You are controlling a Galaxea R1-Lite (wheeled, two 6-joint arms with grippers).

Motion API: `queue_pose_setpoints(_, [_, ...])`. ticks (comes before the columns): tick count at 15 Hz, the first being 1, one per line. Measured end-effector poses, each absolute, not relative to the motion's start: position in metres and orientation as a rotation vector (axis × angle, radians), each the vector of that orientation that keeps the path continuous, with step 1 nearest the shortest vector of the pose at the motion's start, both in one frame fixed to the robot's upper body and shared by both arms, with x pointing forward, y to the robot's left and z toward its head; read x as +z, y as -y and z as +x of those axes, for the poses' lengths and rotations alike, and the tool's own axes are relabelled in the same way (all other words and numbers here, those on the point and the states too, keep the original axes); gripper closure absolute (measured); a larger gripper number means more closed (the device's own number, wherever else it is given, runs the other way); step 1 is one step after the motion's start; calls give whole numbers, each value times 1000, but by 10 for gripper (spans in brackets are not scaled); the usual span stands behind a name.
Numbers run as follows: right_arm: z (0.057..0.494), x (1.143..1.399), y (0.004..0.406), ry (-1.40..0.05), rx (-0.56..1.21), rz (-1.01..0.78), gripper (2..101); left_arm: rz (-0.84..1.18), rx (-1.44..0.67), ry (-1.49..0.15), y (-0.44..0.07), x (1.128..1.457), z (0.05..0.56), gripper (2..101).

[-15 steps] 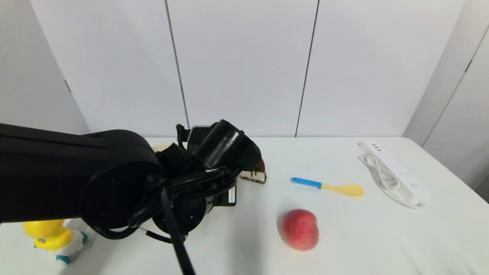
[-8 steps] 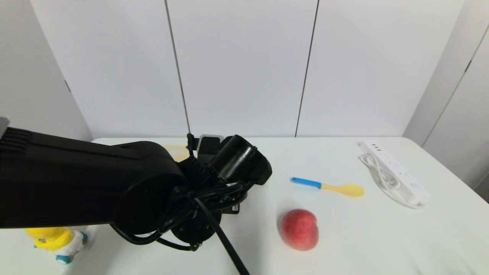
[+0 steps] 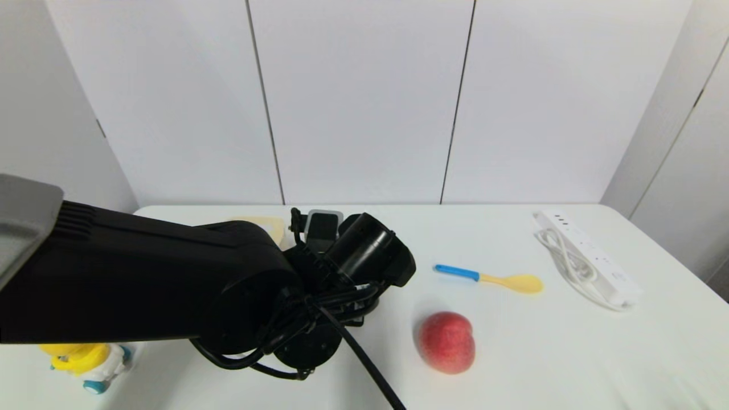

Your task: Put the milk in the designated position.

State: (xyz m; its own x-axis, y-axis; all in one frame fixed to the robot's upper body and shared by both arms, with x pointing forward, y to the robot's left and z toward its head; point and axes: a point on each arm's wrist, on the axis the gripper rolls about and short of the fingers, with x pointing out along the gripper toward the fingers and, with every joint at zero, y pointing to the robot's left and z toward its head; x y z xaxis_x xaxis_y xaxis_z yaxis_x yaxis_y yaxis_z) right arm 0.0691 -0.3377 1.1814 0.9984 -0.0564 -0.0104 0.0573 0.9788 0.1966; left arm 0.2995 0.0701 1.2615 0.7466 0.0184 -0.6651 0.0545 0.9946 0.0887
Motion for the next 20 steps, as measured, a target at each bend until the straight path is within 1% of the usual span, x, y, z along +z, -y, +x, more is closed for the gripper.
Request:
queue_pose_setpoints(7, [69,1181,338,-5,-57,198,46,101,-21,-725,-67,1259,301,992])
queue_pose_setpoints(10, [69,1181,338,-5,-57,198,46,102,-23,-727,-67,1259,302,710])
queue_pose_setpoints(13, [69,1181,338,-5,-57,198,46,103,-23,-729,-67,1258,302,499])
queue_pose_setpoints(17, [69,1181,338,-5,-57,198,46,102,-23,-728,-67,1259,302,321])
queue_pose_setpoints(20, [69,1181,338,-4,-57,198,46,94,-26,-723,-68,1262,301,238])
